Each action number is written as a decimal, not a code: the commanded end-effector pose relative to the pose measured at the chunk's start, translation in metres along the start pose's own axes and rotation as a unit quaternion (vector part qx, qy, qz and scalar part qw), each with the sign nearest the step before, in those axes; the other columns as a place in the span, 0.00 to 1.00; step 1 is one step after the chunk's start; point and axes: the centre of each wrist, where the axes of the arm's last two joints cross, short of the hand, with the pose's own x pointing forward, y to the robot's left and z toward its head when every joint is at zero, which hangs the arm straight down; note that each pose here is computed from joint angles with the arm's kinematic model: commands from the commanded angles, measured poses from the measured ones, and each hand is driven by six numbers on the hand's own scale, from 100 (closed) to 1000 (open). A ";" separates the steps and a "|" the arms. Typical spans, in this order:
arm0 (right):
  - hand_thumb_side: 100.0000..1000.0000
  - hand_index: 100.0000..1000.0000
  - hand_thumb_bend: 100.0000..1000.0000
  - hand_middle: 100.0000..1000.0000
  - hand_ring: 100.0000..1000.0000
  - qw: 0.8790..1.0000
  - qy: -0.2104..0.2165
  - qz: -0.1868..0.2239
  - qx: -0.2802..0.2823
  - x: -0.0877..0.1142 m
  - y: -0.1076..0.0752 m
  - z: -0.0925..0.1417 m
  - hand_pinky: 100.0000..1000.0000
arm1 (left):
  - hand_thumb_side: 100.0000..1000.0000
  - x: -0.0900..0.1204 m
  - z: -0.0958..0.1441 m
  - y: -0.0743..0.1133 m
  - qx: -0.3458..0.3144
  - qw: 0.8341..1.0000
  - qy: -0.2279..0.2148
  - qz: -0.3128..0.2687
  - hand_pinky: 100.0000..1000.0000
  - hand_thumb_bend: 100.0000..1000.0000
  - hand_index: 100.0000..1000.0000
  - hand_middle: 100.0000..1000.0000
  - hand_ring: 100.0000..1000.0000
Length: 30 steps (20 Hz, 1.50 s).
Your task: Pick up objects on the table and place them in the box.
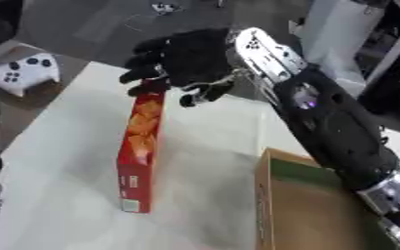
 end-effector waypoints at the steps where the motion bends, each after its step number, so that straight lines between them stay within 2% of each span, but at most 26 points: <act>1: 0.00 1.00 0.38 1.00 1.00 1.000 0.007 0.022 0.003 -0.008 -0.005 0.002 1.00 | 0.71 0.004 -0.007 -0.001 0.004 1.000 -0.015 0.010 0.77 0.15 0.88 0.73 0.69; 6: 0.00 1.00 0.37 1.00 1.00 0.999 0.000 0.045 0.011 -0.008 -0.004 -0.003 1.00 | 0.71 0.004 -0.008 -0.001 0.003 1.000 -0.015 0.011 0.77 0.15 0.88 0.73 0.69; 14: 0.00 1.00 0.40 1.00 1.00 0.996 -0.023 0.083 0.032 -0.011 0.002 -0.002 1.00 | 0.71 0.004 -0.010 0.001 -0.001 1.000 -0.019 0.006 0.77 0.15 0.88 0.73 0.69; 20: 0.01 1.00 0.40 1.00 1.00 0.994 -0.027 0.088 0.061 -0.013 0.016 0.000 1.00 | 0.71 0.003 -0.011 0.002 0.000 1.000 -0.019 0.005 0.77 0.15 0.88 0.73 0.69; 27: 0.04 1.00 0.39 1.00 1.00 0.993 -0.038 0.083 0.080 -0.005 0.033 -0.009 1.00 | 0.72 0.004 -0.012 0.001 0.004 1.000 -0.021 0.008 0.77 0.15 0.88 0.72 0.68; 28: 0.06 1.00 0.40 1.00 1.00 0.993 -0.041 0.081 0.080 -0.002 0.036 -0.011 0.99 | 0.72 0.004 -0.012 0.001 0.006 1.000 -0.021 0.009 0.77 0.15 0.88 0.72 0.68; 29: 0.05 1.00 0.38 0.96 0.92 0.993 -0.044 0.080 0.074 0.000 0.037 -0.015 0.89 | 0.72 0.004 -0.013 0.000 0.007 1.000 -0.021 0.009 0.77 0.15 0.88 0.72 0.68; 30: 0.04 1.00 0.39 0.99 0.94 0.994 -0.048 0.081 0.064 0.003 0.038 -0.018 0.92 | 0.72 0.004 -0.013 0.000 0.008 1.000 -0.021 0.010 0.77 0.15 0.88 0.72 0.68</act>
